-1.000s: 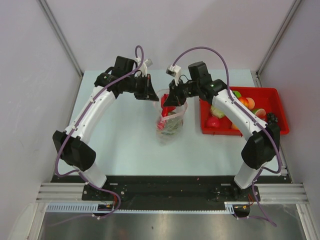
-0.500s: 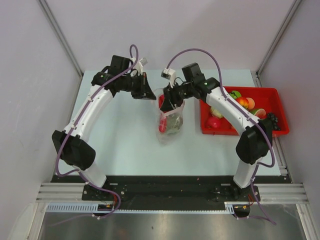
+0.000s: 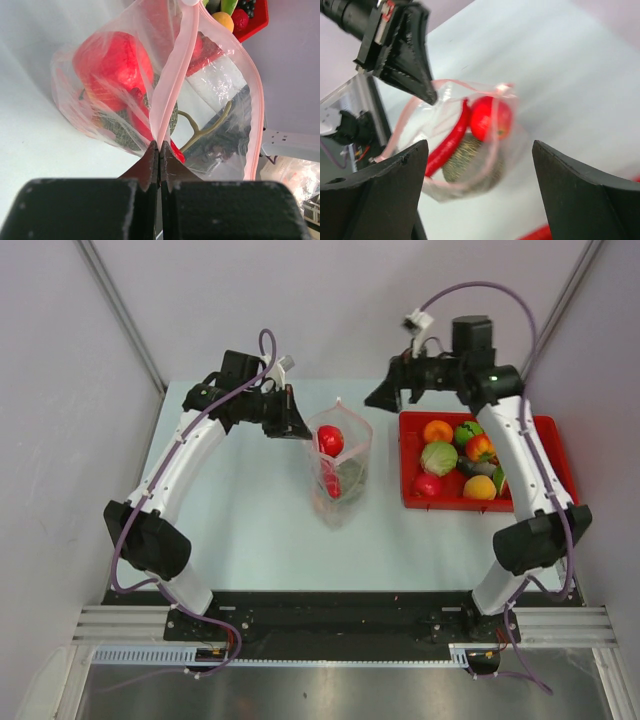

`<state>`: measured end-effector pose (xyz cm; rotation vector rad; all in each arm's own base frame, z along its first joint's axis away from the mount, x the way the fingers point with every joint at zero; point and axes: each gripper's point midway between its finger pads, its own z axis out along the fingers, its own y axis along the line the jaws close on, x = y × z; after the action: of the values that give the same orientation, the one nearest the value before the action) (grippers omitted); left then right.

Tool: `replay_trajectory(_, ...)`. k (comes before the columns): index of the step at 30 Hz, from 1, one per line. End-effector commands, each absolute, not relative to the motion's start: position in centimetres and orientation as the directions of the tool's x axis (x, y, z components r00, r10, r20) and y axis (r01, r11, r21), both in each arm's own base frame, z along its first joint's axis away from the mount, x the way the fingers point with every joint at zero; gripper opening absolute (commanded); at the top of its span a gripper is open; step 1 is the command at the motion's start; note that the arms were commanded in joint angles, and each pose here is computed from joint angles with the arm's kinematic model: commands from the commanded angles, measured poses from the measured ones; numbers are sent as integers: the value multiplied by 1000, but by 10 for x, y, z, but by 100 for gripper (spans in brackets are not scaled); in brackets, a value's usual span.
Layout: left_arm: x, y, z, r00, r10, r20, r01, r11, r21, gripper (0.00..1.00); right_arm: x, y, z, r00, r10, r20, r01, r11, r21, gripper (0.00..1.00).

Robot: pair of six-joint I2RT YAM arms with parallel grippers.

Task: Place the food in the zip-top bag and seal the zipper
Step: Place the fake vegetable in the zipper food storage bag, then pick up the fake fruit from the bin.

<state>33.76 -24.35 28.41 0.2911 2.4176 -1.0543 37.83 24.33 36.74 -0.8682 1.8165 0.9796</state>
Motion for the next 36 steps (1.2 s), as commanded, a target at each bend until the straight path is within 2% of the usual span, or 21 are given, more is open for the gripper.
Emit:
replay_trajectory(1,345,-244,305,-825,-23,-565,408,667,-623,0,382,162,400,-319,-114,-941,-780,595,192,89)
replay_trajectory(3,346,-244,305,-822,-20,-569,413,666,-621,0,385,127,394,-324,-123,-938,-723,671,162,89)
replay_trajectory(4,346,-244,303,-825,-18,-565,411,667,-621,0,392,86,381,-363,-103,-926,-653,737,174,89)
replay_trajectory(9,347,-243,303,-817,-12,-576,420,674,-608,0,380,-17,345,-446,-136,-885,-514,848,129,88)
replay_trajectory(16,350,-242,305,-799,-3,-601,441,676,-590,0,355,-115,256,-681,-218,-699,-365,929,65,84)
replay_trajectory(24,353,-241,307,-792,-2,-610,444,685,-578,0,369,-165,199,-787,-146,-599,-237,968,76,70)
replay_trajectory(28,353,-242,309,-791,-7,-612,445,680,-582,0,383,-183,180,-832,-45,-553,-123,987,105,62)
replay_trajectory(34,350,-242,302,-792,9,-610,455,674,-582,0,379,-165,157,-858,-23,-513,-152,965,211,60)
replay_trajectory(36,349,-242,301,-790,11,-614,461,671,-581,0,374,-158,147,-875,-71,-478,-173,970,172,59)
